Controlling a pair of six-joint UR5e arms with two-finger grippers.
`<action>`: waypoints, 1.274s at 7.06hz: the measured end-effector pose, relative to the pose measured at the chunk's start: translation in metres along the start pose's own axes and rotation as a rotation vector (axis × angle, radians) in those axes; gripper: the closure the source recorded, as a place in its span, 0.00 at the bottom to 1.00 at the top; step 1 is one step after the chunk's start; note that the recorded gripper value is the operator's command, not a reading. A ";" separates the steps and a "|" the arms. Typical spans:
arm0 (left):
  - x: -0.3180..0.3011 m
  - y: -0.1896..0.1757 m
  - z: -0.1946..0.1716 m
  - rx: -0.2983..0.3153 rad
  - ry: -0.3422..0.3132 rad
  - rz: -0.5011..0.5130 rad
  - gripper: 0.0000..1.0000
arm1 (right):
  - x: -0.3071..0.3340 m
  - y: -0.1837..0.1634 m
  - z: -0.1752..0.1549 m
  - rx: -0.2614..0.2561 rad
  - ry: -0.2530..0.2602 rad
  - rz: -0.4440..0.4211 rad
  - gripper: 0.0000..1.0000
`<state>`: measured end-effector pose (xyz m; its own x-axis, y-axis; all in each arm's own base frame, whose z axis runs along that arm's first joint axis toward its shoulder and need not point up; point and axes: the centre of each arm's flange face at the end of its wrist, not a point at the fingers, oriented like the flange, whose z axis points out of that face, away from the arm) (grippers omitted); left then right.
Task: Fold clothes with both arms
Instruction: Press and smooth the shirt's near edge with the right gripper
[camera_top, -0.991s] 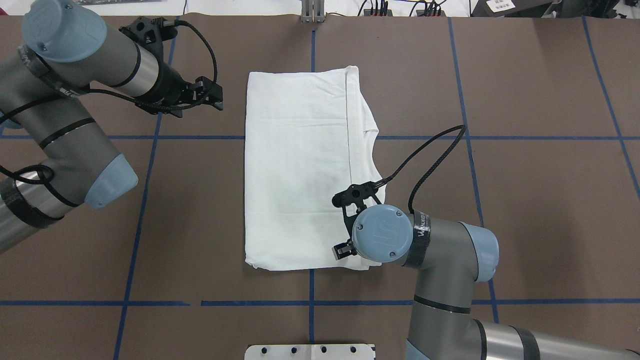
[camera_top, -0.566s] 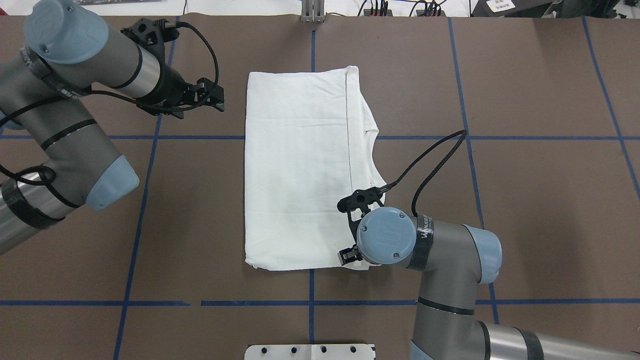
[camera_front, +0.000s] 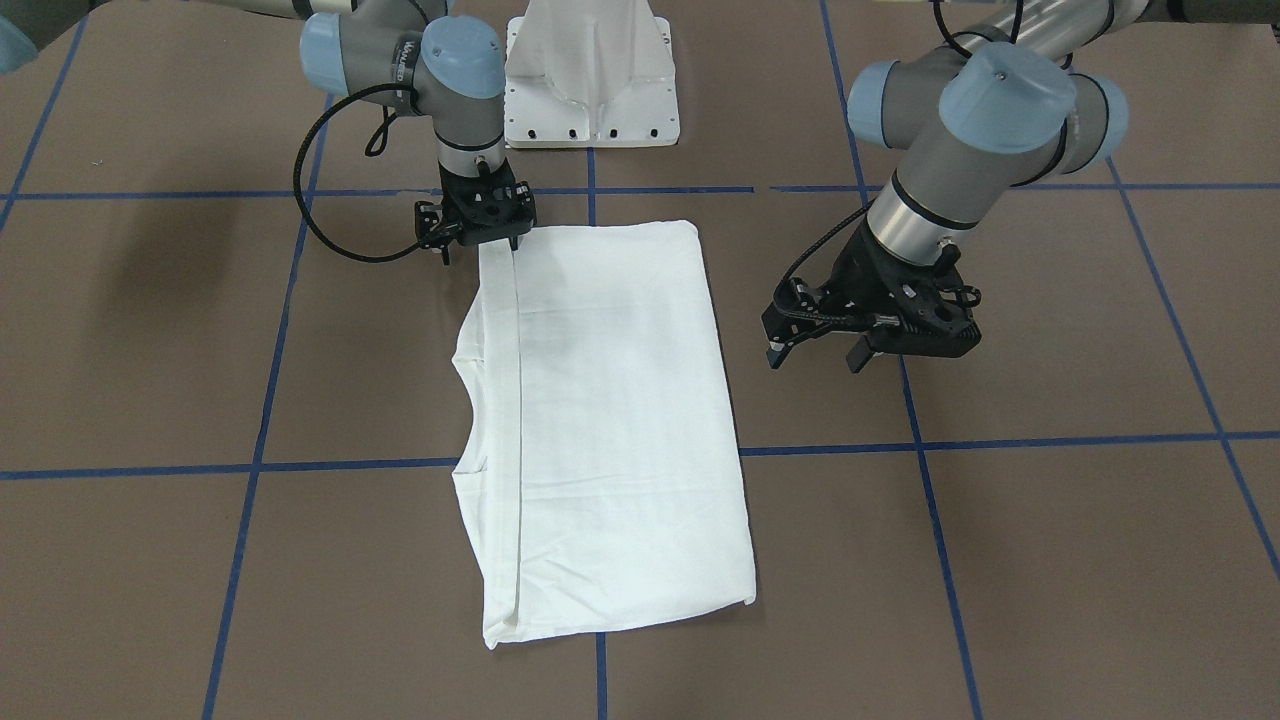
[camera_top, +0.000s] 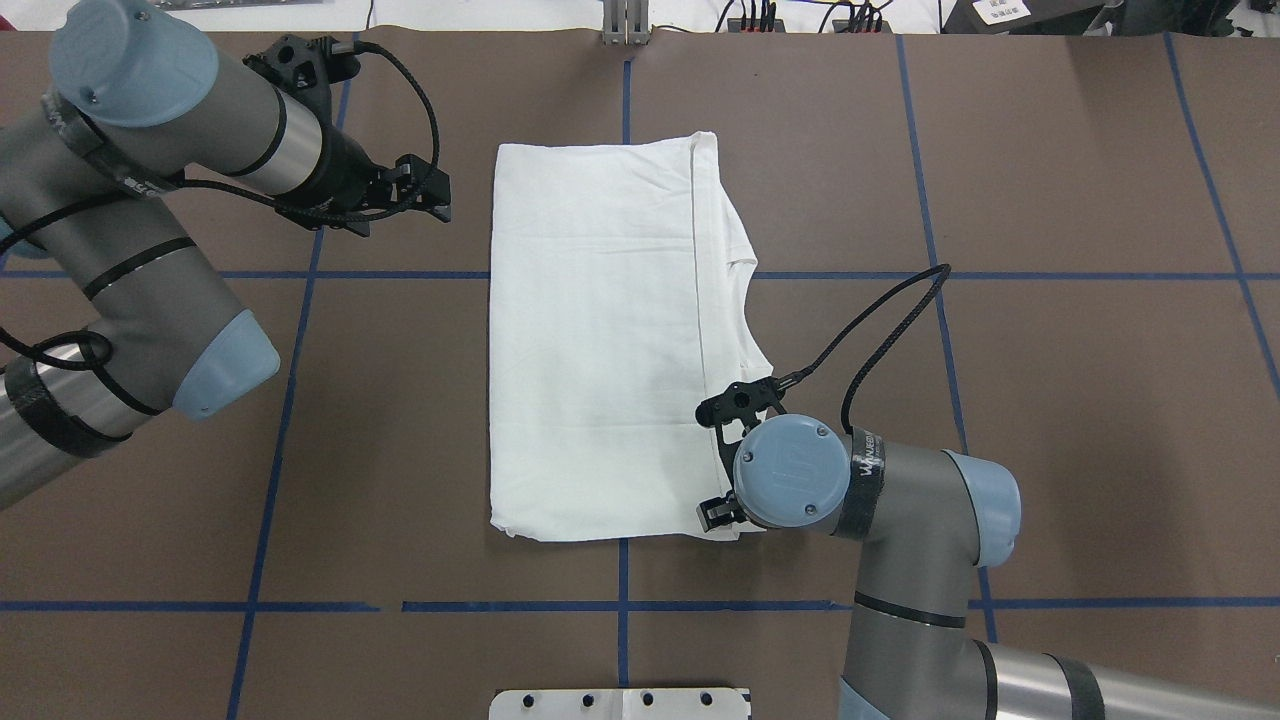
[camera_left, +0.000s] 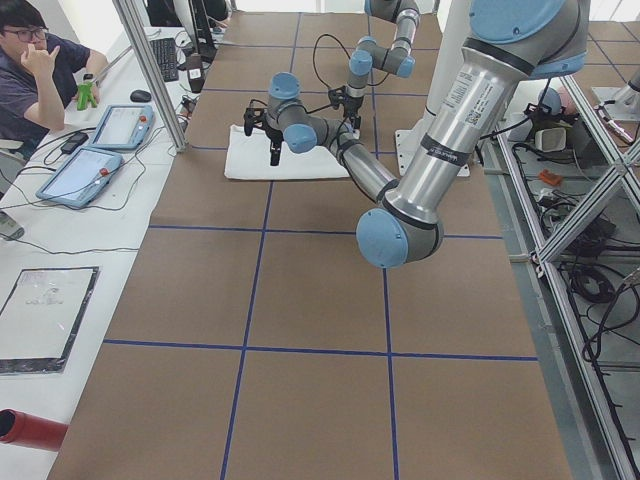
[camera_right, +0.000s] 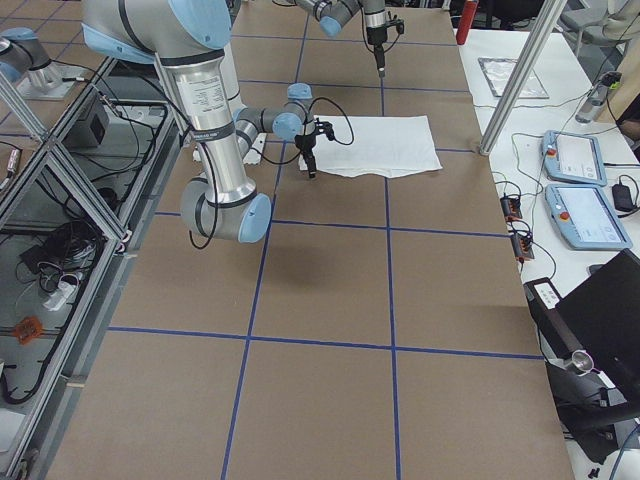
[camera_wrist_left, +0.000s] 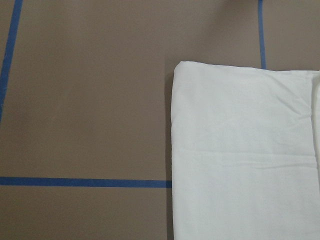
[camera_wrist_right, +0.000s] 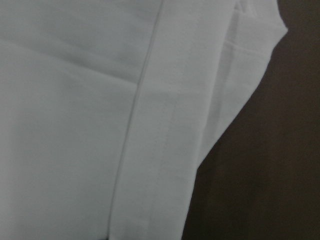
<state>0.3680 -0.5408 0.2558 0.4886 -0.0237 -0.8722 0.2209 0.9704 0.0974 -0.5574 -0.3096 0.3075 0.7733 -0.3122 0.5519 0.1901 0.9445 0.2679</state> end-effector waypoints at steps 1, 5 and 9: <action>0.002 0.002 0.001 -0.003 0.001 0.002 0.00 | 0.007 -0.003 -0.001 0.000 0.002 0.009 0.00; 0.008 0.011 0.009 -0.019 0.004 0.007 0.00 | 0.050 0.008 0.000 -0.019 0.021 0.037 0.00; 0.011 0.015 0.012 -0.026 0.005 0.011 0.00 | 0.088 0.013 -0.027 0.012 0.013 0.062 0.00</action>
<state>0.3869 -0.5298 0.2536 0.4866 -0.0120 -0.8736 0.1933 0.9766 0.0943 -0.4706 -0.3219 0.3388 0.7909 -0.2515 0.5578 0.1341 0.9607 0.2431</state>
